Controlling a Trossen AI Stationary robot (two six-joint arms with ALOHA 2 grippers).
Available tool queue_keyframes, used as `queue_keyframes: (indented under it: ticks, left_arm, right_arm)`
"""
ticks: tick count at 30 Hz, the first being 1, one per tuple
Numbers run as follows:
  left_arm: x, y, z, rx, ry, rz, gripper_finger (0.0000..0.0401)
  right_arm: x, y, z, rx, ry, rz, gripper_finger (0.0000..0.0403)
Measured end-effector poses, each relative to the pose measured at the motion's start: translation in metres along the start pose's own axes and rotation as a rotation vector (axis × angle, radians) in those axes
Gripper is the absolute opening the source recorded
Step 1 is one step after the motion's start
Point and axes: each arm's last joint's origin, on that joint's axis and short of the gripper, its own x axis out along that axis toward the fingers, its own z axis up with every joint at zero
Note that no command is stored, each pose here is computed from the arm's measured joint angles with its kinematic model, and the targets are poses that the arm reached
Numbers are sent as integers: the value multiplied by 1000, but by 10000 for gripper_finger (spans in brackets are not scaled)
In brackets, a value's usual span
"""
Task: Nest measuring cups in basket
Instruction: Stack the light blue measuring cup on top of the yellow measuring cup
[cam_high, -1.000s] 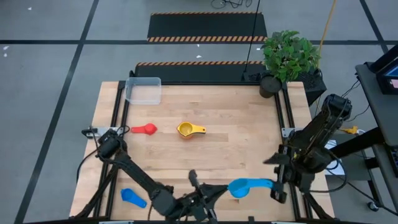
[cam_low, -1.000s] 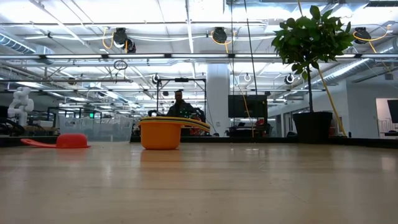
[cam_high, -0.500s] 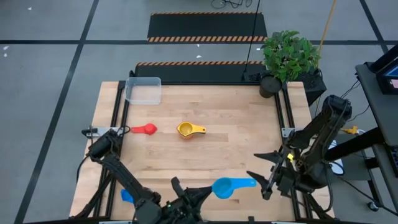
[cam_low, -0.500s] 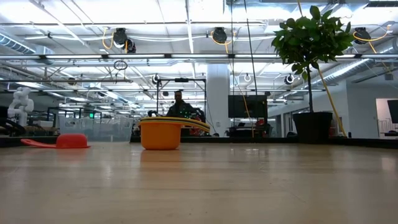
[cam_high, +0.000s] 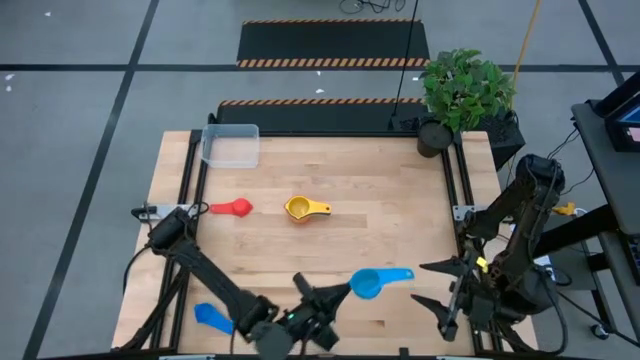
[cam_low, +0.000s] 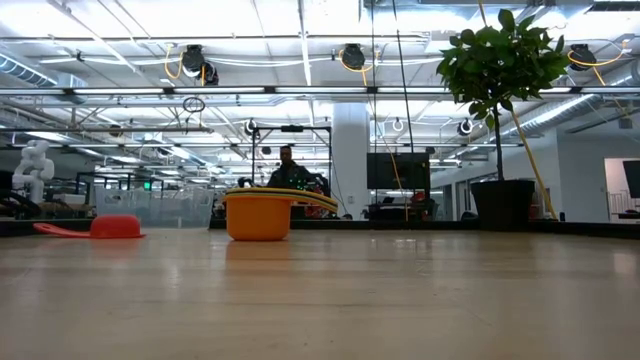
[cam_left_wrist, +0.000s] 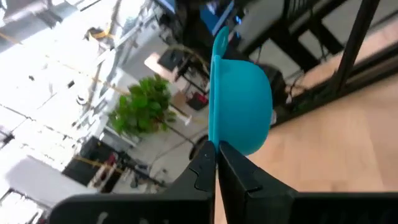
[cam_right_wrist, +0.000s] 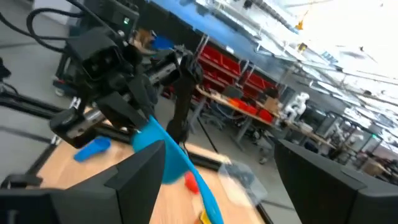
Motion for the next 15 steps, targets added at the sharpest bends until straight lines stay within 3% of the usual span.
queue_keyframes:
  ticks: [8, 15]
  left_arm:
    - [36, 3, -36, -55, 121, -153, 5]
    - [68, 5, -71, -154, 276, -263, 7]
  right_arm:
    - [-19, 0, 3, 5, 47, -1, 293]
    - [-16, 0, 2, 109, 50, -14, 293]
